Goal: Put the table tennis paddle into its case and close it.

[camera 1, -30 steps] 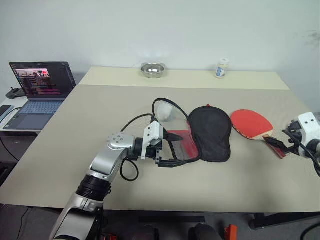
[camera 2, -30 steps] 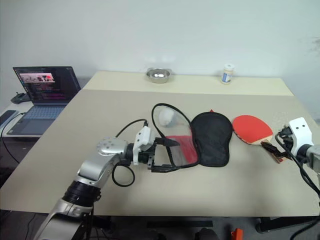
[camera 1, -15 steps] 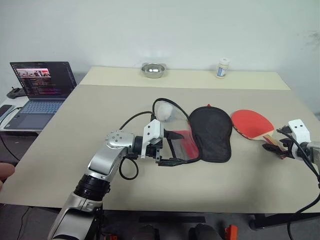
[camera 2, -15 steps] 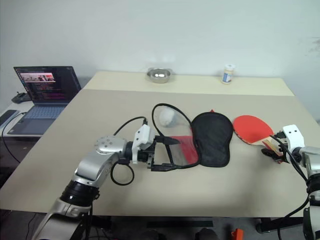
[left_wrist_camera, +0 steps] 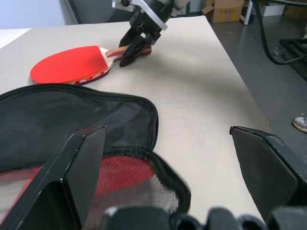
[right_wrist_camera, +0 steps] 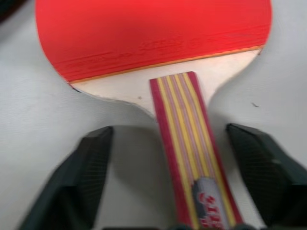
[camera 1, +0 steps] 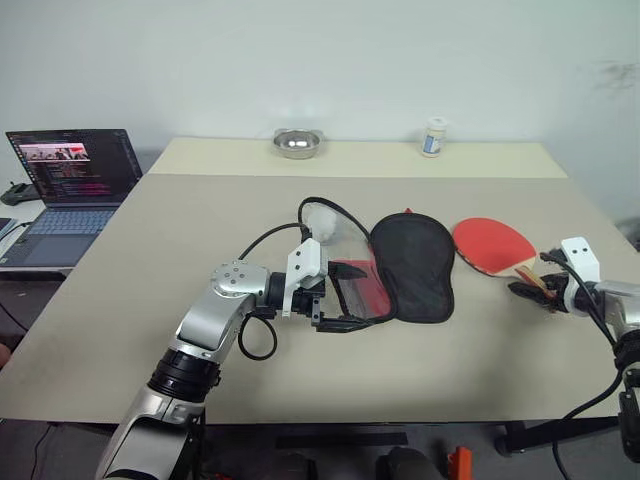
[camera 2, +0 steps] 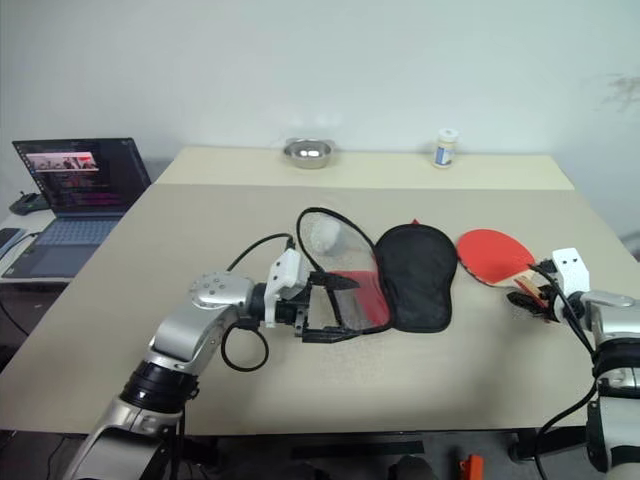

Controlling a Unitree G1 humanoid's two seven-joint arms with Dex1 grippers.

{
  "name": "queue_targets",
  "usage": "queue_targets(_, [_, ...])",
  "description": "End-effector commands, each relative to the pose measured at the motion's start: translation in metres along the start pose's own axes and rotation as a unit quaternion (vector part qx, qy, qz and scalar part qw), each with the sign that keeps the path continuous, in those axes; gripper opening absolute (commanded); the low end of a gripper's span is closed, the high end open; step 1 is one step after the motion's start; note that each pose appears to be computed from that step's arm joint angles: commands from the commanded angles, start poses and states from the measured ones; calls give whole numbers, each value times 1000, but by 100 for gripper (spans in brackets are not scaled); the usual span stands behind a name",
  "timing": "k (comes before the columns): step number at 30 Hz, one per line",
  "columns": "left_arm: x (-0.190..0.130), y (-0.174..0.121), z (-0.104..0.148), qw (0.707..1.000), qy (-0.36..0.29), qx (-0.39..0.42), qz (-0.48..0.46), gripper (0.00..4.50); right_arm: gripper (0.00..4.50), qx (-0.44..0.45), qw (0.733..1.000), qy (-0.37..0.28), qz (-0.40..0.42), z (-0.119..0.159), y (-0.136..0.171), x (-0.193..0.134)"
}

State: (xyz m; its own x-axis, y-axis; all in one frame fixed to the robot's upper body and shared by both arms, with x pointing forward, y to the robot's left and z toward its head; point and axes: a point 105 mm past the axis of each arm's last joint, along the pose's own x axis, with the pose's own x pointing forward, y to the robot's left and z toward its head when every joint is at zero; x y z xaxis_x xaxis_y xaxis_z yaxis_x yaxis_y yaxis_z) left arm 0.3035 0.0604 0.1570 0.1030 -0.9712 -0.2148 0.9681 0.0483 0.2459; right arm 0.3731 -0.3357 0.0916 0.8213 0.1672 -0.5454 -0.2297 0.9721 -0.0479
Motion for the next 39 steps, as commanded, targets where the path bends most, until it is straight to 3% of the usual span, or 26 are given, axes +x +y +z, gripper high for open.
queue_targets(1, [1, -1, 9, 1000, -9, 18, -2, 450, 248, 9, 1000, -8, 1, 2, 7, 5])
queue_targets(6, [-1, -2, 6, 1000, -6, 16, 0, 450, 105, -2, 1000, -25, -15, 13, 8, 1])
queue_targets(12, [-4, -3, 1, 1000, -1, 11, 7, 450, 106, -6, 993, -113, -42, 63, 9, -30])
queue_targets(17, [-6, -3, -2, 1000, 1, 10, 13, 450, 106, -31, 985, -169, -30, 94, 39, -74])
queue_targets(21, [-6, -3, -3, 1000, 0, 8, 12, 450, 106, -8, 983, -182, 4, 94, 84, -82])
queue_targets(25, [-4, -3, -4, 1000, -1, 8, 10, 450, 106, 53, 980, -186, 52, 83, 152, -67])
queue_targets(27, [-4, -3, -3, 1000, -2, 8, 9, 450, 106, 71, 979, -184, 53, 80, 171, -61])
queue_targets(32, [-3, -3, -3, 1000, -2, 11, 7, 450, 106, 114, 978, -168, 46, 71, 195, -44])
queue_targets(39, [-3, -3, -2, 1000, -3, 11, 10, 450, 106, 153, 977, -150, 16, 64, 199, -20])
